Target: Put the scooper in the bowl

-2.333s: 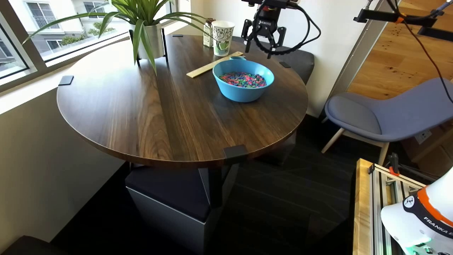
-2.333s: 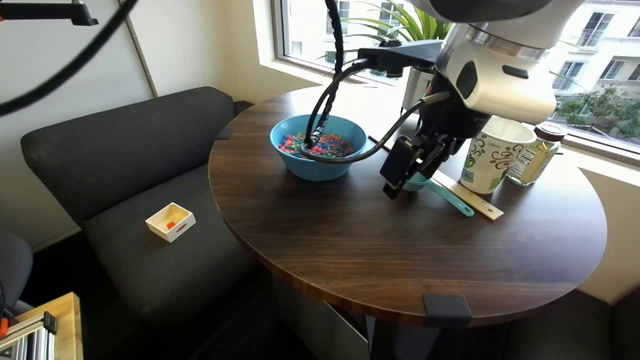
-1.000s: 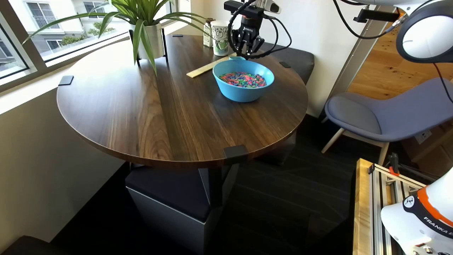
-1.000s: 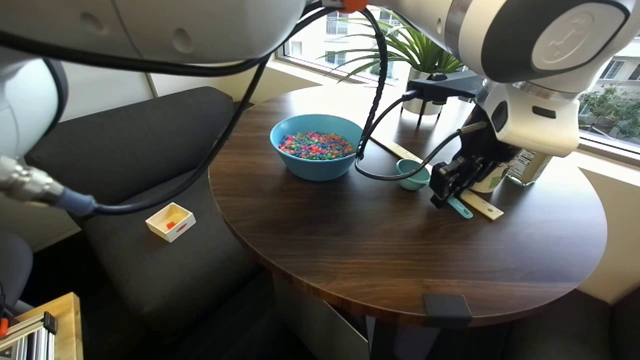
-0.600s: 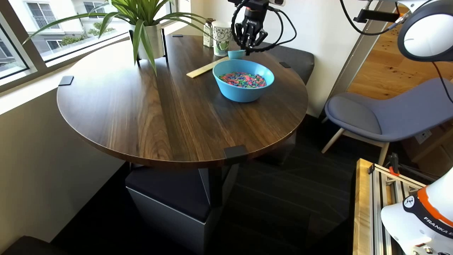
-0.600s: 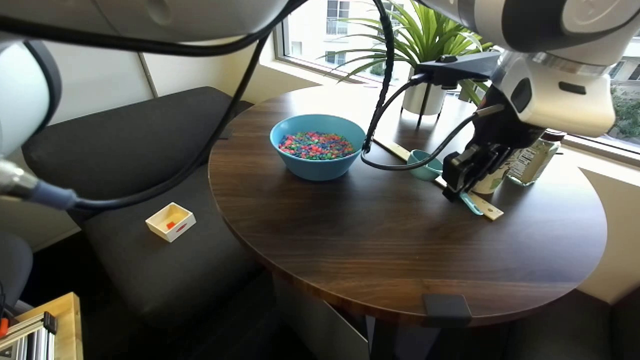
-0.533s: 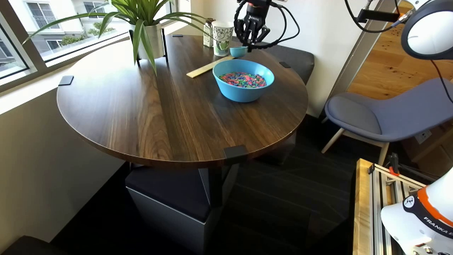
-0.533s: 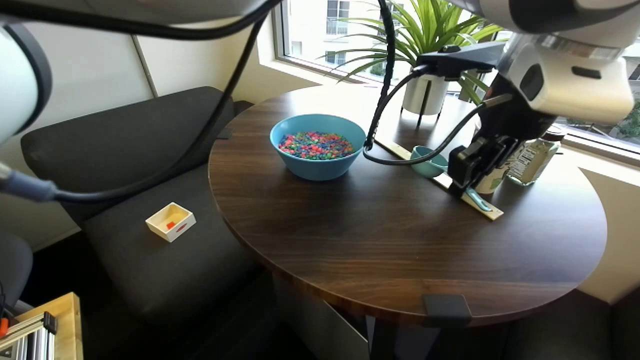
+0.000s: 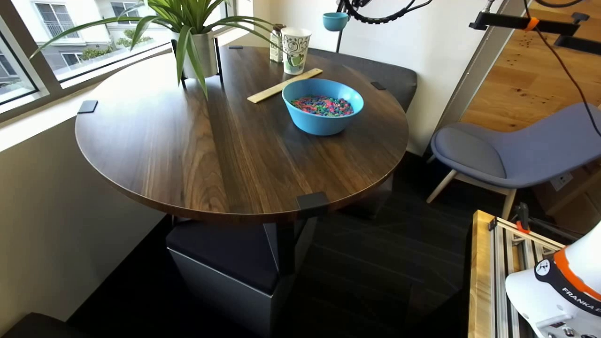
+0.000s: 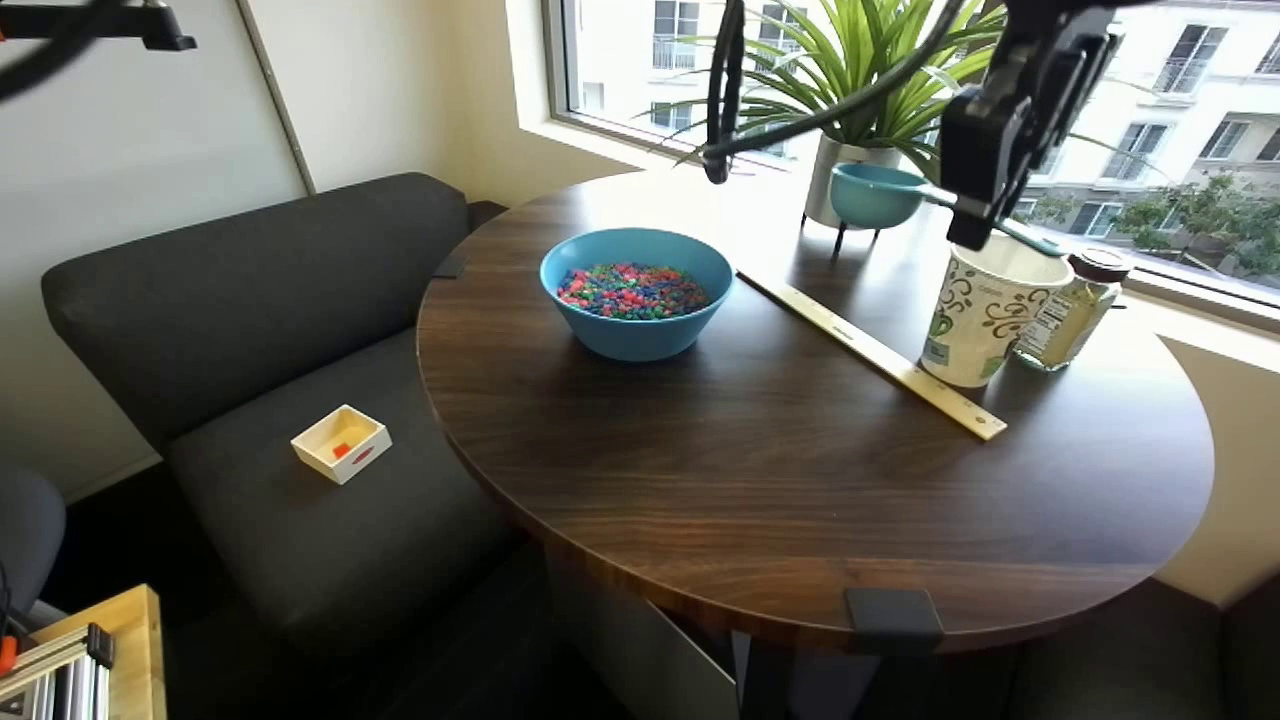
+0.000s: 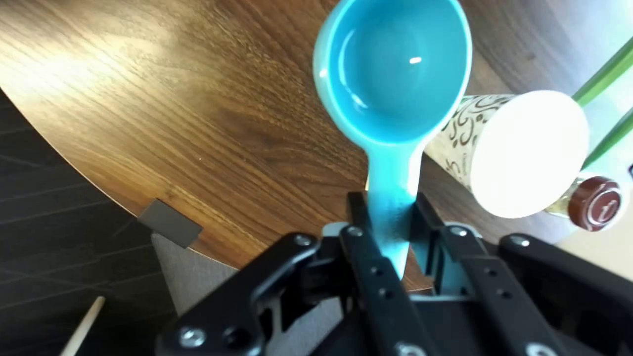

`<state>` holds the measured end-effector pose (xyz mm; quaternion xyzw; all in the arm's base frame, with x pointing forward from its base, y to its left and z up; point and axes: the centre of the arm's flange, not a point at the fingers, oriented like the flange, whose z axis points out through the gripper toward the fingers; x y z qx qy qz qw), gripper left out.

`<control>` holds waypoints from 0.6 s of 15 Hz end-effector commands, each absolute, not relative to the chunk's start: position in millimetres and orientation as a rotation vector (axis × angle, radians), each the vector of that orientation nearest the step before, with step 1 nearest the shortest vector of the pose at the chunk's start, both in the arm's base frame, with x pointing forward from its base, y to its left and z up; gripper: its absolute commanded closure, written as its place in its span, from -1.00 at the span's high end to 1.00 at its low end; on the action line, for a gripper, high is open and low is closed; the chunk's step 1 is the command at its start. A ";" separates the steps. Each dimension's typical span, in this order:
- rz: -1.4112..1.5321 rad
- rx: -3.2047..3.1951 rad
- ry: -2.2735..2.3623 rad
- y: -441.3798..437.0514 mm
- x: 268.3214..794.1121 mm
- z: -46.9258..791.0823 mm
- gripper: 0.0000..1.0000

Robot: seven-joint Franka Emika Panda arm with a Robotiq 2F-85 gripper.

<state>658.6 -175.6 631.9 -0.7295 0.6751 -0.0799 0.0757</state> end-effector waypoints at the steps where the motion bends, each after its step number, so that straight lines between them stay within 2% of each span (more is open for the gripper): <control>1: -0.332 -2.270 1.922 -129.2 606.0 633.3 -0.87; 9: -0.591 -2.296 1.913 -48.9 594.5 588.7 -0.87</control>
